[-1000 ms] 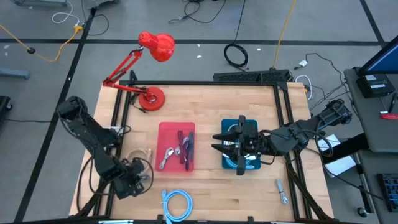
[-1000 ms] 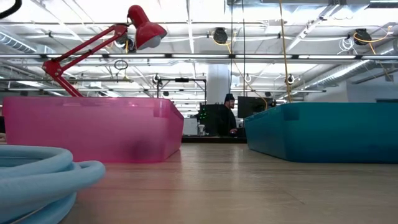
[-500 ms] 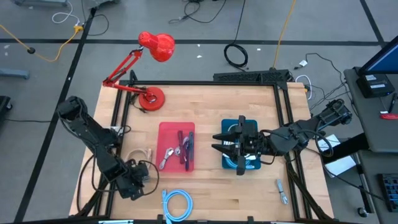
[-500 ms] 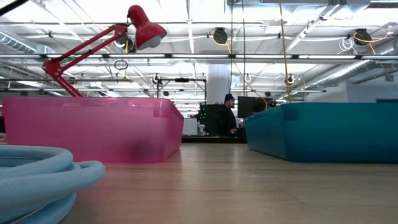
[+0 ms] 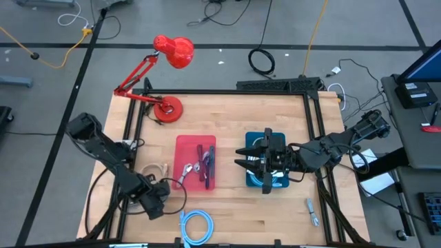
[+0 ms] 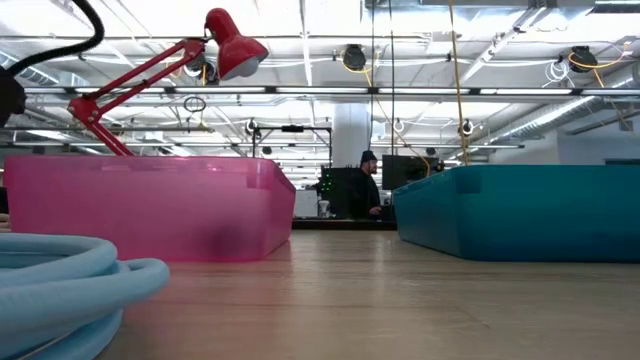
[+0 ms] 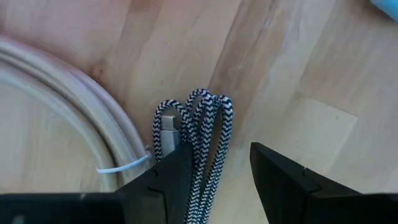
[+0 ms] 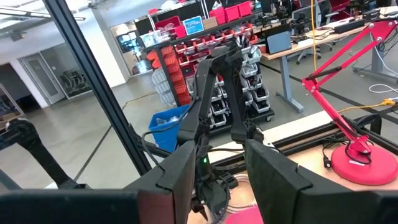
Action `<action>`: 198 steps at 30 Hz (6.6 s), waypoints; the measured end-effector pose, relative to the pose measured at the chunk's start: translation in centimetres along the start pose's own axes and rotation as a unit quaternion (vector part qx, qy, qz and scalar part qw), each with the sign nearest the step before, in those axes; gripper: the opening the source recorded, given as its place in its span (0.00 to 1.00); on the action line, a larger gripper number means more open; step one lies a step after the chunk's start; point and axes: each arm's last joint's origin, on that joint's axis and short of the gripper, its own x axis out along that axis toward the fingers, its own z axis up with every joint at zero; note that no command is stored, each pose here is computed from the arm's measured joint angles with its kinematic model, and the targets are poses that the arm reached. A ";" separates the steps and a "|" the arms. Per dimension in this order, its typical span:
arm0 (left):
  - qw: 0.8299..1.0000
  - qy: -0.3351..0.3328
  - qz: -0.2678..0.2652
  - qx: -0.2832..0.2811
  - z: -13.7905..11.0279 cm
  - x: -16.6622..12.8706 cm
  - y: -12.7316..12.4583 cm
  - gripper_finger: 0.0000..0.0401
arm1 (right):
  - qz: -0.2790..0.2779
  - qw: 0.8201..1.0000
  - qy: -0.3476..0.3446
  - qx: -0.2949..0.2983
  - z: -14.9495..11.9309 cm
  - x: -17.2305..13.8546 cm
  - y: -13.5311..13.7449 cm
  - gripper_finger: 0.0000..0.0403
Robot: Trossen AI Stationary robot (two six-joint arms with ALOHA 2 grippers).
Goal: Pick & Place USB Port
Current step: Put the black and white charger cable into the red bin, then put the light brown HDMI cable into the blue bin
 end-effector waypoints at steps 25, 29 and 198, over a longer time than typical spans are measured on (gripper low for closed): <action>0.863 -0.383 -0.228 -0.236 3.3 -15.2 1.0 0.02 | 0.001 1.000 -0.004 0.003 -0.4 0.2 -0.1 0.33; 0.845 -0.421 -0.138 -0.298 6.2 -15.3 4.5 0.02 | 0.004 1.000 -0.016 0.011 -1.2 0.6 -0.3 0.33; 0.958 -0.278 -0.074 0.018 37.2 -15.2 1.2 0.08 | -0.273 0.898 0.148 0.312 -13.5 -12.8 -11.0 0.36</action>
